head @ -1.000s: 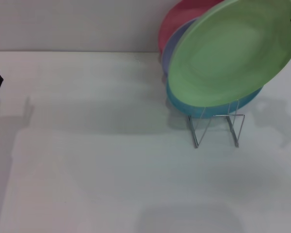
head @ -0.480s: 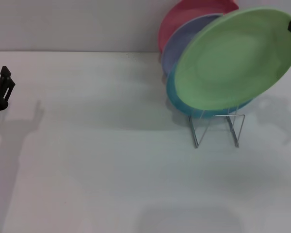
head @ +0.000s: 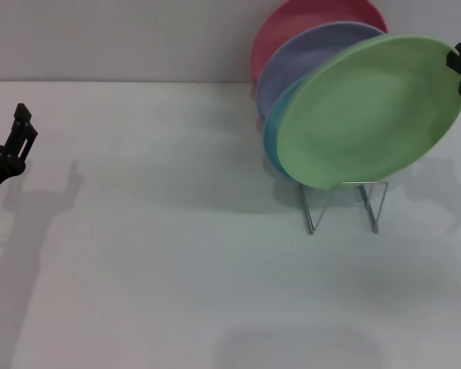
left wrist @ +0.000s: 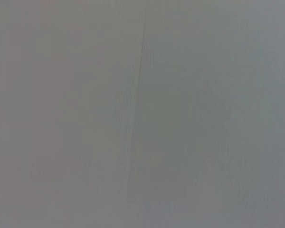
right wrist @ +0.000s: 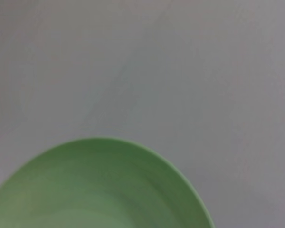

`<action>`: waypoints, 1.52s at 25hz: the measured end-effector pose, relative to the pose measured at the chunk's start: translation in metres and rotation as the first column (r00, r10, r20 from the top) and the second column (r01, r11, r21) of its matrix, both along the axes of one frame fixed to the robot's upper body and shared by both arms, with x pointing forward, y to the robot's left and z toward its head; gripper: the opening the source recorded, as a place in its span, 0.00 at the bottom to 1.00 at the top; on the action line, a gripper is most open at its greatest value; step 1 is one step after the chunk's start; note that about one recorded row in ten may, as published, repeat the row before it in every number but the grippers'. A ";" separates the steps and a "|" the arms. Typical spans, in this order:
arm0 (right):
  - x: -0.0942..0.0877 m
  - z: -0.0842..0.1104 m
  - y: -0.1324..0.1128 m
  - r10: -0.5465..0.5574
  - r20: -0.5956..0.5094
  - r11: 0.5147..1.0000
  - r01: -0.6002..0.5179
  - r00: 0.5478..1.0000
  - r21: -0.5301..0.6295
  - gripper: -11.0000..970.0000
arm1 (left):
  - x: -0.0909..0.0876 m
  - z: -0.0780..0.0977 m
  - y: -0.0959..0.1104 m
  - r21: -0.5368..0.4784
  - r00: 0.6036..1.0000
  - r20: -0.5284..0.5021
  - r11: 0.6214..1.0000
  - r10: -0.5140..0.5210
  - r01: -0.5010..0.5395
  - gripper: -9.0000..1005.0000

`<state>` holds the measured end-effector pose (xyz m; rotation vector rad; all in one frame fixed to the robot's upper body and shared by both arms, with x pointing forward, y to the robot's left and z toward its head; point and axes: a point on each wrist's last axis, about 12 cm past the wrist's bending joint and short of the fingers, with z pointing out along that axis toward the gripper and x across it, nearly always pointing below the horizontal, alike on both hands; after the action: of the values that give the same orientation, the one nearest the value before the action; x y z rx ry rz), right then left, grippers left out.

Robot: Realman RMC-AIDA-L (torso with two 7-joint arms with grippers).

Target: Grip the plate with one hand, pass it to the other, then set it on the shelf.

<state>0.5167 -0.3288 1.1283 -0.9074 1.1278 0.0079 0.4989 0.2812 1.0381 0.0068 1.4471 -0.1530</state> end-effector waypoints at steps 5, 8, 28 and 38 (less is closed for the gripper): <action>-0.001 -0.006 0.000 -0.009 -0.005 1.000 0.009 1.000 -0.018 0.03 | 0.001 0.000 -0.004 0.002 1.000 0.001 1.000 -0.016 0.016 0.79; 0.000 -0.010 0.000 -0.018 -0.021 0.999 0.017 1.000 -0.035 0.03 | 0.003 0.001 -0.005 0.002 1.000 0.003 1.000 -0.021 0.021 0.79; 0.000 -0.038 0.013 0.003 -0.050 0.998 -0.006 0.999 -0.058 0.37 | 0.025 0.003 -0.017 0.049 0.997 -0.009 0.996 -0.080 0.081 0.79; -0.013 -0.029 0.010 0.004 0.034 0.989 -0.009 0.999 0.151 0.76 | 0.026 0.000 -0.012 0.072 0.997 -0.020 0.995 -0.072 0.073 0.79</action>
<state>0.5034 -0.3184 1.0989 -0.7731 1.0781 0.0819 0.5244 0.2696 1.0376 0.1178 1.4699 -0.1600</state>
